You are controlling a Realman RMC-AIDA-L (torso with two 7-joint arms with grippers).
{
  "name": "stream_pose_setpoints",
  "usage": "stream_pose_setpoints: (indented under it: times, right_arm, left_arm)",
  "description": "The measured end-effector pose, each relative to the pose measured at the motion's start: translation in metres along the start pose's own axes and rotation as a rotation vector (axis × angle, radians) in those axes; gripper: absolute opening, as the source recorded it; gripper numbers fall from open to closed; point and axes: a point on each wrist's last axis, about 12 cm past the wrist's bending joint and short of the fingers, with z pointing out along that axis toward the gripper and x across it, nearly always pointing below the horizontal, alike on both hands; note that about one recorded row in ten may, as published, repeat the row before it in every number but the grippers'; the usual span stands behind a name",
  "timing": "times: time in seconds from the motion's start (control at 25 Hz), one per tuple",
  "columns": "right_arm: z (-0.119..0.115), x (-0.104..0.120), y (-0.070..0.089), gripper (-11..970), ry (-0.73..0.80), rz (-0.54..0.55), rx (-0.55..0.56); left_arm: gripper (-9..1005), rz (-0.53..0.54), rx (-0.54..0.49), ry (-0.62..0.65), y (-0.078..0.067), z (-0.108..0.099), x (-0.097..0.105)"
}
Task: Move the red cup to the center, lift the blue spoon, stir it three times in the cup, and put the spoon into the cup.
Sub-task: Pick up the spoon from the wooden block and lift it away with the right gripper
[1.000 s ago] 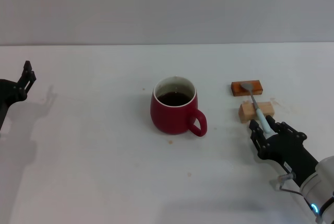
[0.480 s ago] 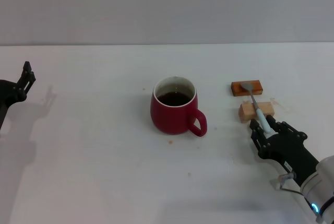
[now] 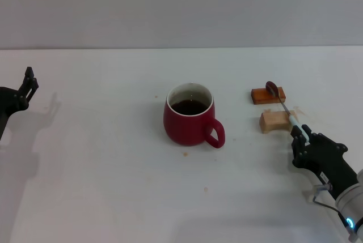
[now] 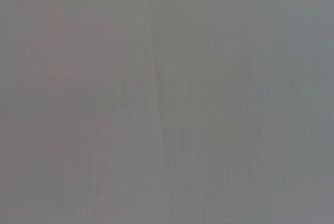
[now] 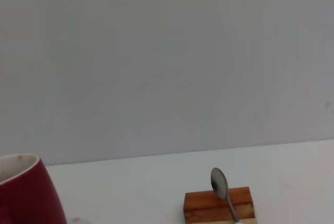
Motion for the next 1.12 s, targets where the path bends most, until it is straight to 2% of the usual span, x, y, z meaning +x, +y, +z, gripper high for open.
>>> stream_pose_setpoints:
  times: [0.4,0.68,0.88,1.12]
  right_arm:
    - [0.000,-0.001,0.002,124,-0.008,-0.013,-0.014]
    - [-0.002,-0.011,0.016,123,-0.073,0.008,-0.062]
    - [-0.001,-0.026,0.025,124,-0.075,-0.023,-0.097]
    - [0.001,-0.058,0.034,124,-0.057,-0.092,-0.091]
  left_arm:
    - [852,0.002,0.001,-0.002,0.000,0.002,-0.001]
    - [852,0.005,-0.001,0.011,0.001,0.002,0.000]
    - [852,0.004,-0.003,0.013,0.001,0.002,0.001]
    - [852,0.003,-0.006,0.018,0.002,0.002,0.001]
